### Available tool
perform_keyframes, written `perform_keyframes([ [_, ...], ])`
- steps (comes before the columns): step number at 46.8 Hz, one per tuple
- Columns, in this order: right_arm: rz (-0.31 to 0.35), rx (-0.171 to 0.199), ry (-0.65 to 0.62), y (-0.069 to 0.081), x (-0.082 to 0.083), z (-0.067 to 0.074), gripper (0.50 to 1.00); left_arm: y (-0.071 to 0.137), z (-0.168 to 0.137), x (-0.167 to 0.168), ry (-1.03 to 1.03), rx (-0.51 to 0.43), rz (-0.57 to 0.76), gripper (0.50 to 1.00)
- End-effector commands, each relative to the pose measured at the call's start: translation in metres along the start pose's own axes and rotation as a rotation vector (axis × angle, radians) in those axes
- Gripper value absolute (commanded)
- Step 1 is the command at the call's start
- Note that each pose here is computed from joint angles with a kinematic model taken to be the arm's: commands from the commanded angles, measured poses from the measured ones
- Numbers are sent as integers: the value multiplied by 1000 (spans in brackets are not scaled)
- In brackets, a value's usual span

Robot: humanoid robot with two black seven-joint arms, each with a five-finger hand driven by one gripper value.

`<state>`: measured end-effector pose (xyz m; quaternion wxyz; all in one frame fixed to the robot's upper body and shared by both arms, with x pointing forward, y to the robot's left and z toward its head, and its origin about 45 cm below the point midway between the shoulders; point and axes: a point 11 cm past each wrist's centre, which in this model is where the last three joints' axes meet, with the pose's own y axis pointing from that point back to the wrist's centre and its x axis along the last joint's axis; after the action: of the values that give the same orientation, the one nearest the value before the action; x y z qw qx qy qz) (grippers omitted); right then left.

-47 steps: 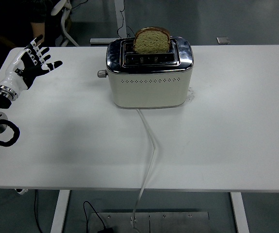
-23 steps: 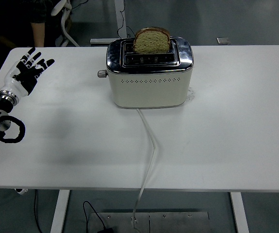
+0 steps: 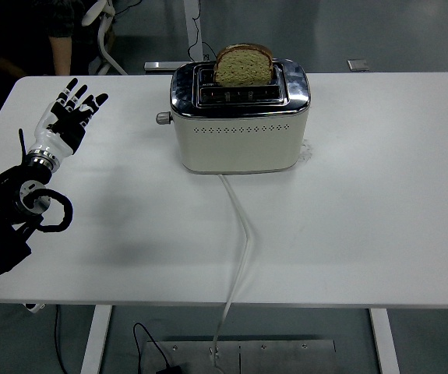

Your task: Press down toaster

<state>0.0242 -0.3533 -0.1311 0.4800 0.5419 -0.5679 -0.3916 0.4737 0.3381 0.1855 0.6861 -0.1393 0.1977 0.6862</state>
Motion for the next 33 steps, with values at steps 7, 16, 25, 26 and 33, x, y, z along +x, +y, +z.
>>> perform_keyframes([
  [7,-2,1,0,0,-1,0,998,0,5,1,6,-38,-6,1000],
  [16,0,0,2,0,0,0,998,-2,15,6,20,-76,-2,1000],
  [25,-2,1,0,0,-1,0,998,-2,18,4,40,-95,-19,1000],
  [26,-1,0,0,0,0,0,998,-2,18,3,46,-100,-21,1000],
  [33,1,0,0,0,0,0,998,-3,15,-5,75,-113,-38,1000],
])
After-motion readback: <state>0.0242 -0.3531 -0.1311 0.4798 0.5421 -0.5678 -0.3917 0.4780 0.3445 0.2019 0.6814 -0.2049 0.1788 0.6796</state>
